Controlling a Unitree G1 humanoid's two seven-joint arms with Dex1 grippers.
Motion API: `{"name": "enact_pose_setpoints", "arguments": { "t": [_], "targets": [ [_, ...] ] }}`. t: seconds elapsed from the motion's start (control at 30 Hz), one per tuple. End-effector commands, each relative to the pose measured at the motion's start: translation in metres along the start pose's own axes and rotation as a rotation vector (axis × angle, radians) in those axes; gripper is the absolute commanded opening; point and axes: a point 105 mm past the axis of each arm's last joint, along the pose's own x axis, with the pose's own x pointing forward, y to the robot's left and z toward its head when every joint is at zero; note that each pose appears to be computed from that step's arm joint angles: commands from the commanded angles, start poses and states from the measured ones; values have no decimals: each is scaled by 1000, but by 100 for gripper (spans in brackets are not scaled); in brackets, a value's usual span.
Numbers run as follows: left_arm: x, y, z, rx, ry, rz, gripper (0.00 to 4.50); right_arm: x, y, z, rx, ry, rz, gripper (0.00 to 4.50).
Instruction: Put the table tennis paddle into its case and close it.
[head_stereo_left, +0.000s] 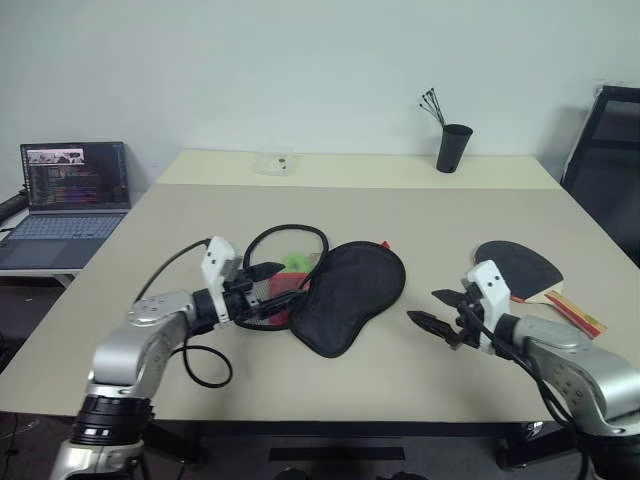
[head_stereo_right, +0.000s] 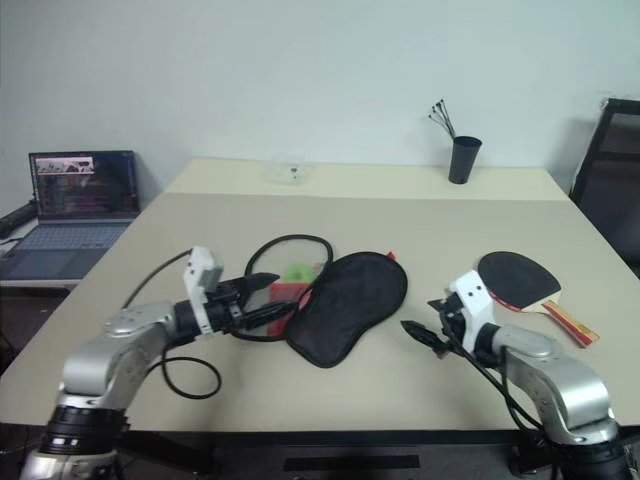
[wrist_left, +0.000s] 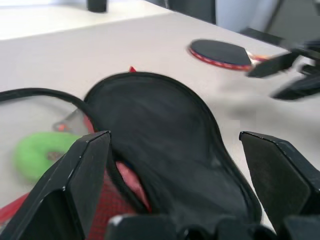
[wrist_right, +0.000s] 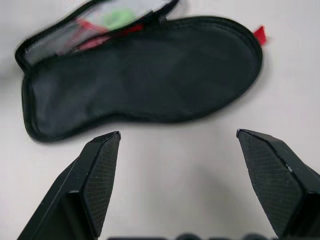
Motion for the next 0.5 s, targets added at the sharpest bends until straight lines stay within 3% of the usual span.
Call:
{"name": "enact_pose_setpoints", "arguments": {
  "t": [0.03, 0.33, 0.37, 0.5],
  "targets": [
    [-15, -3, 9, 24, 18, -61, 450, 14, 21, 1, 79, -16, 90, 406],
    [-23, -3, 18, 116, 90, -113, 450, 40, 26, -1, 193, 13, 124, 406],
    [-23, -4, 19, 122, 91, -117, 450, 42, 26, 0, 198, 16, 127, 442],
    [-24, -8, 25, 141, 88, -137, 450, 46, 29, -4, 216, 48, 135, 446]
  ]
}}
